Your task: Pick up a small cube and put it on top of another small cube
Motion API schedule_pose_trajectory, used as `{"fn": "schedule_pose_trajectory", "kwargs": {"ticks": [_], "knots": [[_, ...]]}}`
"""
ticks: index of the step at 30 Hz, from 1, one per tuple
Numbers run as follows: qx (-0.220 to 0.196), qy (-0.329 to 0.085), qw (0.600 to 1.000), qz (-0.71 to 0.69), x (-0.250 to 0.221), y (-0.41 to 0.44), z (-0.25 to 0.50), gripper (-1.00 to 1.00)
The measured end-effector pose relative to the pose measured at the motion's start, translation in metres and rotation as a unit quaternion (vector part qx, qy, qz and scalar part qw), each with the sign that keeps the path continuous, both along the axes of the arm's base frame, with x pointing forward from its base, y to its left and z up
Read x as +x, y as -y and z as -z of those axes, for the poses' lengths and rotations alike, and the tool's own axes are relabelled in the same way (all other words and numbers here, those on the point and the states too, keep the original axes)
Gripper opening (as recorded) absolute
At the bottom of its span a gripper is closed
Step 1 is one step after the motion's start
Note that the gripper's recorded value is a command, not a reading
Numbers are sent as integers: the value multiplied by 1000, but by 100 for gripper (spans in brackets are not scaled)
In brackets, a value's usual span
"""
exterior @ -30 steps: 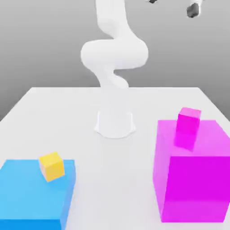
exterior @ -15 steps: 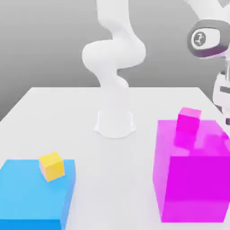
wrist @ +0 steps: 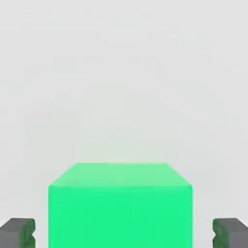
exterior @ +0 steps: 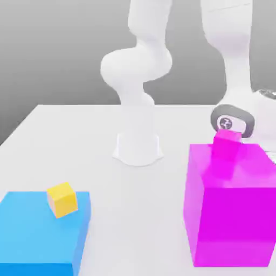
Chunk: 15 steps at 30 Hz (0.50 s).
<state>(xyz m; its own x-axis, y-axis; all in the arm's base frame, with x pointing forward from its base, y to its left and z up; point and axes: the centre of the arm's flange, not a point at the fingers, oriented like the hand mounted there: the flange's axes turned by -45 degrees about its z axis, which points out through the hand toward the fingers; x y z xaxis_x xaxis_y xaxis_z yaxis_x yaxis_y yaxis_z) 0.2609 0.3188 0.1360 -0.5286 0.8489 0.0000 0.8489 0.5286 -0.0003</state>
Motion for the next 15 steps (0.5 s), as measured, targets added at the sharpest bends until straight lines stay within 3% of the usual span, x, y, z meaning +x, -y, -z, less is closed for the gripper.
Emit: {"fn": "schedule_pose_trajectory", "kwargs": {"ticks": [5, 11, 15], "knots": [[-1, 0, 1000, 0, 0, 0, 0, -100], [2, 2, 1000, 4, 2, -1, -59, -100], [39, 26, 994, 99, 50, -14, -104, -100]]}}
